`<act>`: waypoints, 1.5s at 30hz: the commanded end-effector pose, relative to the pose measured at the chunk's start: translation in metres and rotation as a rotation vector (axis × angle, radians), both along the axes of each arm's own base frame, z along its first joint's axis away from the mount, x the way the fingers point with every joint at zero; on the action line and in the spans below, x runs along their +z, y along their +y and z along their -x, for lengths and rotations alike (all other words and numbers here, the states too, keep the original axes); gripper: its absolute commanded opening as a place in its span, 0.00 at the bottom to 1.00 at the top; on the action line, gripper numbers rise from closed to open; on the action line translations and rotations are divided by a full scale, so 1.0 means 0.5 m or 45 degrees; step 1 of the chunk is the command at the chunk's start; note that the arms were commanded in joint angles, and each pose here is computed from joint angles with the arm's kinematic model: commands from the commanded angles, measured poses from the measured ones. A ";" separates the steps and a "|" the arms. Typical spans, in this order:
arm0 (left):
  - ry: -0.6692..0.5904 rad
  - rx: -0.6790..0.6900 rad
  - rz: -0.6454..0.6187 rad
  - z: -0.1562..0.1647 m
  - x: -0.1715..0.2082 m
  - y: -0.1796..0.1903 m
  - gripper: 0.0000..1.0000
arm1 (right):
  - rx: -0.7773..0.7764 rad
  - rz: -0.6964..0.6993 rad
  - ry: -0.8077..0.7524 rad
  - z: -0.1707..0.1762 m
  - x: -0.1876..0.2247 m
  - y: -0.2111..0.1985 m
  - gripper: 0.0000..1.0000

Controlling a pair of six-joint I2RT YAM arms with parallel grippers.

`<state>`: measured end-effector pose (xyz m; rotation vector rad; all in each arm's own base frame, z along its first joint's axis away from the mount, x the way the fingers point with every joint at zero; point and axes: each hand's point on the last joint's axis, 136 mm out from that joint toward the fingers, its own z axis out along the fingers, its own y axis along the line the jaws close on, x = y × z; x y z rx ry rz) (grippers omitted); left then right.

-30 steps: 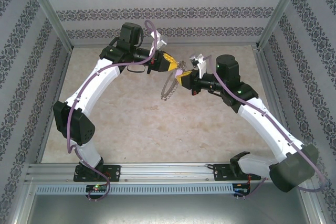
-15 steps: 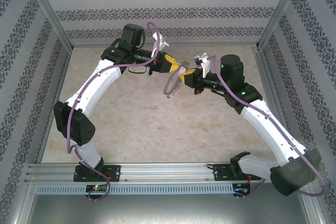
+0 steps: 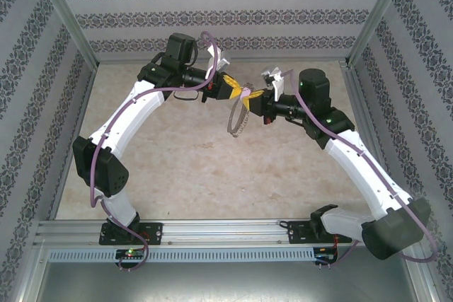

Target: Put the keys on the keyring

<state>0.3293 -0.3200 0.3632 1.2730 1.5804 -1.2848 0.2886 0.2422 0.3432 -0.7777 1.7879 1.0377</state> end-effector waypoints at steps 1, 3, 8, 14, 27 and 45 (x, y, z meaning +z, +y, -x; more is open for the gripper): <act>-0.016 0.007 -0.019 0.003 -0.004 0.000 0.00 | 0.075 -0.046 -0.102 0.018 0.064 0.010 0.00; -0.020 0.012 -0.024 0.002 -0.006 0.000 0.00 | 0.066 -0.031 -0.102 0.018 0.066 0.008 0.00; -0.021 0.047 -0.044 -0.008 -0.013 0.000 0.00 | 0.025 0.026 -0.076 0.013 0.065 -0.002 0.00; -0.016 0.162 -0.082 -0.039 -0.032 0.004 0.15 | -0.012 0.094 0.028 0.001 0.064 -0.012 0.00; -0.052 0.476 -0.085 -0.100 -0.048 0.070 0.54 | -0.124 0.240 0.281 -0.057 0.009 -0.039 0.00; -0.005 1.223 0.015 -0.201 -0.022 0.326 0.70 | 0.053 0.290 0.544 -0.138 -0.143 0.126 0.00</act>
